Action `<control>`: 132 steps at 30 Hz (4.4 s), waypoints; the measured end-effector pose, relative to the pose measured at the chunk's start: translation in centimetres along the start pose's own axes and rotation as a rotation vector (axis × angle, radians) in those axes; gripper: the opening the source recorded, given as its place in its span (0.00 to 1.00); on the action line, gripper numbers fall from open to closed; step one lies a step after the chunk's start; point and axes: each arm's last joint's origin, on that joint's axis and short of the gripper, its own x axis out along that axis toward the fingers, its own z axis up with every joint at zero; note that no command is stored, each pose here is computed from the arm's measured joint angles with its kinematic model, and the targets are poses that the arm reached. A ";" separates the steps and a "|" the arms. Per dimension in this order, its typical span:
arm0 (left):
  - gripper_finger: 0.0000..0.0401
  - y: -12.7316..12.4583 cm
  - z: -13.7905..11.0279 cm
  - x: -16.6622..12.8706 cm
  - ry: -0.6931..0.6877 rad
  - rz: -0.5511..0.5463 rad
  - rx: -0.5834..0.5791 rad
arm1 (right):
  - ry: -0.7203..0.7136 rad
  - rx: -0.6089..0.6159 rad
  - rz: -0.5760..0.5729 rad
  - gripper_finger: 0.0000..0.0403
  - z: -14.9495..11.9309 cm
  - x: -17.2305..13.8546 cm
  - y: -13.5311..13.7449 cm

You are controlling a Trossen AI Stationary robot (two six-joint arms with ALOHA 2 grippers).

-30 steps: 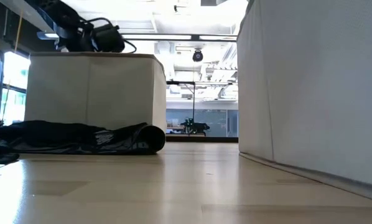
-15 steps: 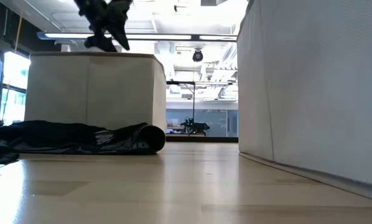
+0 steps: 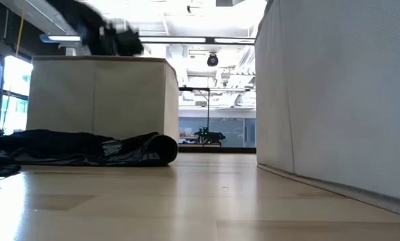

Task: Sort clothes
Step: Put the green cloth into the top laundry bin, then put the black underwear into the top white laundry bin

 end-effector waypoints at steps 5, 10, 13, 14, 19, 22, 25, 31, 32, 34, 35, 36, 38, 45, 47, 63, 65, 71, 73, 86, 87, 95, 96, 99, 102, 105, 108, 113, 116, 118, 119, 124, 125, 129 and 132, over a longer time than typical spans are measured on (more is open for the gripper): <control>0.35 -0.7 -2.9 4.9 0.016 -0.005 -0.004 | 0.000 0.003 0.001 0.38 0.0 0.0 0.0; 0.34 -0.4 -1.7 2.0 -0.022 -0.040 -0.005 | 0.001 0.000 0.001 0.38 0.0 0.0 0.0; 0.36 0.0 0.2 -2.6 -0.099 -0.119 0.013 | 0.000 0.003 0.001 0.38 0.0 0.0 0.0; 0.37 0.2 1.1 -4.4 -0.154 -0.150 0.022 | -0.001 0.004 0.002 0.38 0.0 0.0 0.0; 0.44 1.6 2.6 -12.7 -0.311 -0.175 0.065 | -0.003 0.007 0.004 0.38 0.1 0.0 0.0; 0.48 1.9 2.1 -17.1 -0.391 -0.259 0.026 | -0.003 0.009 0.004 0.38 0.1 0.0 0.0; 0.49 0.9 0.5 -19.8 -0.432 -0.404 0.062 | -0.003 0.009 0.004 0.38 0.1 0.0 0.0; 0.44 -3.8 -4.7 -21.4 -0.351 -0.494 0.159 | -0.004 0.009 0.005 0.38 0.1 0.0 0.0; 0.42 -4.7 -5.7 -21.4 -0.337 -0.488 0.181 | -0.004 0.009 0.005 0.38 0.1 0.0 0.0; 0.40 -6.5 -8.1 -21.0 -0.269 -0.486 0.224 | -0.004 0.010 0.005 0.38 0.1 0.0 0.0; 0.38 -7.4 -9.2 -20.9 -0.230 -0.495 0.233 | -0.004 0.010 0.005 0.38 0.1 0.0 0.0; 0.37 -8.2 -10.4 -20.9 -0.188 -0.511 0.237 | -0.004 0.010 0.005 0.38 0.1 0.0 0.0; 0.35 -9.7 -12.6 -20.7 -0.109 -0.514 0.231 | -0.004 0.010 0.005 0.38 0.1 0.0 0.0; 0.30 -12.7 -18.5 -17.1 0.072 -0.280 0.112 | -0.005 0.010 0.006 0.38 0.1 0.0 0.0; 0.29 -12.7 -19.8 -15.4 0.092 -0.175 0.071 | -0.007 0.011 0.008 0.38 0.1 0.0 0.1; 0.57 -8.0 -25.3 -6.7 -0.003 -0.018 -0.339 | -0.009 -0.019 0.009 0.38 0.1 0.0 0.1; 0.55 -7.9 -25.6 -6.0 0.004 -0.049 -0.319 | -0.009 -0.020 0.009 0.38 0.1 0.0 0.1; 0.29 -8.0 -25.6 -6.1 0.042 -0.043 -0.272 | -0.009 -0.022 0.009 0.38 0.1 0.0 0.1; 0.14 -8.4 -25.4 -6.8 0.077 -0.022 -0.242 | -0.009 -0.022 0.009 0.38 0.1 0.0 0.1; 0.01 -11.9 -15.4 -21.9 -0.409 -0.354 0.023 | -0.009 -0.014 0.010 0.38 0.1 0.0 0.1; 0.01 -11.8 -14.2 -23.6 -0.509 -0.364 0.036 | -0.009 -0.014 0.010 0.38 0.1 0.0 0.1; 0.03 -8.9 -6.1 -32.5 -1.003 0.103 0.188 | -0.009 -0.014 0.010 0.38 0.1 0.0 0.1; 0.02 -8.4 -5.0 -32.7 -0.991 0.155 0.208 | -0.009 -0.015 0.010 0.38 0.1 0.0 0.1; 0.02 -6.8 -2.5 -31.9 -0.952 0.318 0.179 | -0.009 -0.019 0.010 0.38 0.1 0.0 0.1; 0.02 -5.7 -1.1 -29.4 -0.882 0.494 0.207 | -0.009 -0.021 0.010 0.38 0.1 0.0 0.1; 0.02 -5.1 -0.5 -26.0 -0.794 0.451 0.216 | -0.009 -0.021 0.009 0.38 0.1 0.0 0.1; 0.02 -5.0 -0.3 -21.6 -0.644 0.305 0.213 | -0.009 -0.022 0.009 0.38 0.1 0.0 0.1; 0.02 -4.2 -0.9 -12.7 -0.311 0.117 0.116 | -0.009 -0.031 0.009 0.38 0.1 0.0 0.1; 0.02 -3.2 -1.4 -7.6 -0.139 0.019 0.035 | -0.009 -0.040 0.009 0.38 0.1 0.0 0.1; 0.02 -2.6 -1.8 -4.6 -0.074 -0.017 -0.011 | -0.009 -0.040 0.009 0.38 0.1 0.0 0.1; 0.03 -2.3 -1.8 -3.5 -0.060 -0.021 -0.032 | -0.009 -0.040 0.010 0.38 0.1 0.0 0.1; 0.13 -1.0 -0.9 -1.8 -0.068 -0.057 -0.100 | -0.009 -0.040 0.009 0.38 0.1 0.0 0.1; 0.16 -0.7 -0.6 -2.1 -0.087 -0.099 -0.109 | -0.009 -0.040 0.009 0.38 0.1 0.0 0.1; 0.32 0.6 1.1 -4.6 -0.146 -0.263 -0.152 | -0.009 -0.040 0.009 0.38 0.1 0.0 0.1; 0.42 1.5 1.9 -7.2 -0.153 -0.294 -0.175 | -0.009 -0.040 0.010 0.38 0.1 0.0 0.1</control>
